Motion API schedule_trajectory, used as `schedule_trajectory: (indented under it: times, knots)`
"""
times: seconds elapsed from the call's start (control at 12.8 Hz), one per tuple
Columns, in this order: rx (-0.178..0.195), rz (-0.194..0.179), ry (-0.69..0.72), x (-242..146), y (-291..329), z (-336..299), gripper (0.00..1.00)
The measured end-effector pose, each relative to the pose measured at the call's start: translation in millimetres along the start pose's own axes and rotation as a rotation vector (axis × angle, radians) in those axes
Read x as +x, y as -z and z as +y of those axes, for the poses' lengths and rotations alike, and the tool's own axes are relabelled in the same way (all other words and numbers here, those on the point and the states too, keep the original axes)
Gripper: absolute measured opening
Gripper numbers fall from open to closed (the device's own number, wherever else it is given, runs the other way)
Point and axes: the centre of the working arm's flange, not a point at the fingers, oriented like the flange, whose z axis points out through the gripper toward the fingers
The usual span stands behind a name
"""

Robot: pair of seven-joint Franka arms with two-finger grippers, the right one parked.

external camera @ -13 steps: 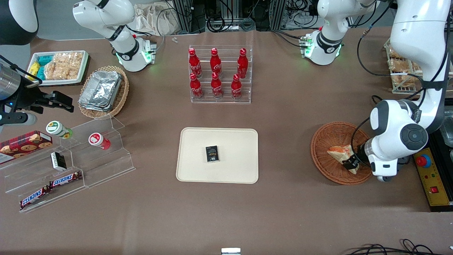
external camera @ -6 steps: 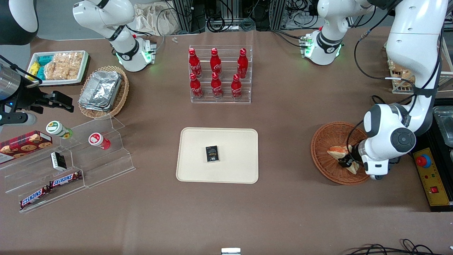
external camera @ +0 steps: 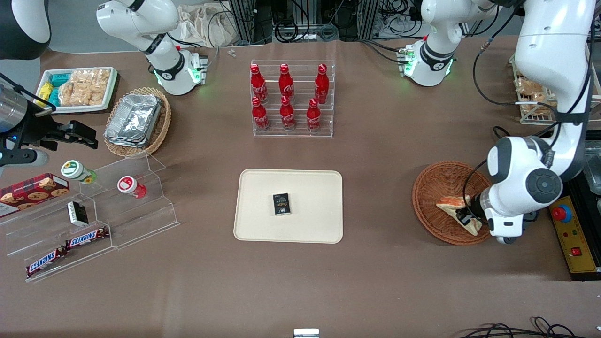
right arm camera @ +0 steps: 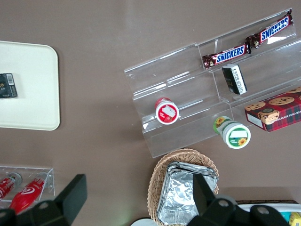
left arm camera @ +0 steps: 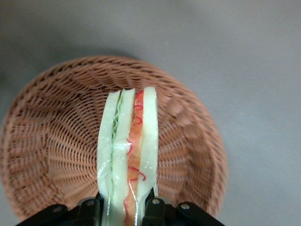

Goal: Place sandwich from basket to tray
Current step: 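Lift the sandwich and carry it over to the cream tray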

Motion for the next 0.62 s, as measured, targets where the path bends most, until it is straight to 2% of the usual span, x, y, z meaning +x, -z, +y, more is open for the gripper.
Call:
schedule_trajectory:
  times: [0.16,0.23,0.39,0.47,0.62]
  knots:
    - [-0.006,-0.006,-0.047,-9,60,25,0.22]
    - [-0.027,-0.003,-0.079,-20,90,43,0.19]
    - [-0.094,0.011,-0.175,-57,142,82,0.19]
    - [-0.107,0.024,-0.262,-81,154,101,0.19]
    - [-0.078,0.072,-0.449,-144,151,148,0.19]
